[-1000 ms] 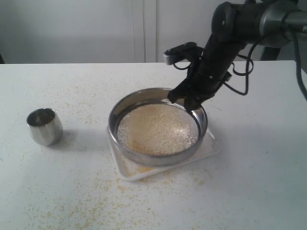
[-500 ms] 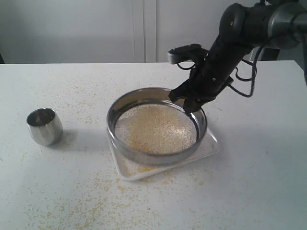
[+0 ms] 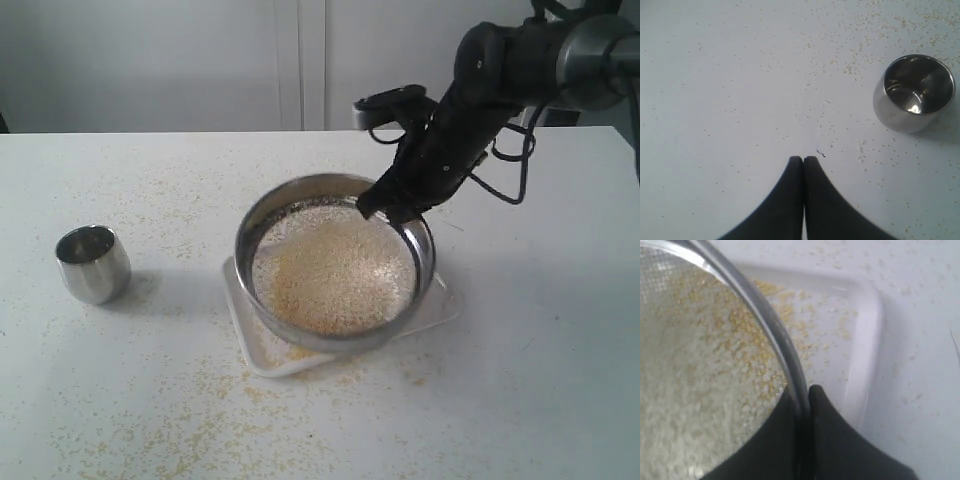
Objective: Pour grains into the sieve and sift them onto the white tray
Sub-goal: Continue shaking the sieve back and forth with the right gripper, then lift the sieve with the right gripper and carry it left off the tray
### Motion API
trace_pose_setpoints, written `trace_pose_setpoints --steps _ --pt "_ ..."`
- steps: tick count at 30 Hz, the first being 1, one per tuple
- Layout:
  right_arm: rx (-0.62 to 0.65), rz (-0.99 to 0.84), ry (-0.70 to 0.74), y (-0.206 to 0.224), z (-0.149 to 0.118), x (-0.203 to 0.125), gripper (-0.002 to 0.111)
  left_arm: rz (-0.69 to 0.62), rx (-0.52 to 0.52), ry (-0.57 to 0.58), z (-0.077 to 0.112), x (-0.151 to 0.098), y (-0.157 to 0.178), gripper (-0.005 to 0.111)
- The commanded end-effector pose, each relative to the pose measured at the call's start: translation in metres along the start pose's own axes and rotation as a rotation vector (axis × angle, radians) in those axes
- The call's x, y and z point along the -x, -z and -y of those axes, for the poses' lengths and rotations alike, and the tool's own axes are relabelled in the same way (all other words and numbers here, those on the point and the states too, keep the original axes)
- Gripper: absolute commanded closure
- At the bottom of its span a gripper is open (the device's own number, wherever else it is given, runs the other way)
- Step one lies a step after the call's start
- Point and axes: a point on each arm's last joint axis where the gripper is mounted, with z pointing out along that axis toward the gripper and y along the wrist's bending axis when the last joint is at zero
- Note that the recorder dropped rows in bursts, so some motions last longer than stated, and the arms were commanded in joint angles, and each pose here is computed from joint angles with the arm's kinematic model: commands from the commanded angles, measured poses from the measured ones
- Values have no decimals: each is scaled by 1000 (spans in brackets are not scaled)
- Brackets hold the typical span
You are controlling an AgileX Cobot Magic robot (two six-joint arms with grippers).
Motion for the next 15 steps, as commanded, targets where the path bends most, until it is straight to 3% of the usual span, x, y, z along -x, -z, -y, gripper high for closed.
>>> trace_pose_setpoints --steps 1,2,5,6,7,9,10,12,14,15 --pt "-59 46 -359 9 8 1 108 -5 5 0 -1 -2 0 106" --pt "-29 58 -425 9 6 3 108 -5 5 0 -1 -2 0 106" --pt "58 -3 109 15 -10 2 108 -5 5 0 -1 -2 0 106" --pt "15 -31 158 16 -6 -1 108 -5 5 0 -1 -2 0 106" --pt "-41 -1 -1 16 2 1 108 -5 5 0 -1 -2 0 106" --pt "-67 75 -506 14 13 1 108 -5 5 0 -1 -2 0 106" --pt "-30 84 -503 13 9 2 108 -5 5 0 -1 -2 0 106" --pt "71 57 -125 12 -12 5 108 -5 5 0 -1 -2 0 106" --pt "82 -19 203 16 -18 -2 108 -5 5 0 -1 -2 0 106" --pt "17 2 86 18 -10 0 108 -5 5 0 -1 -2 0 106"
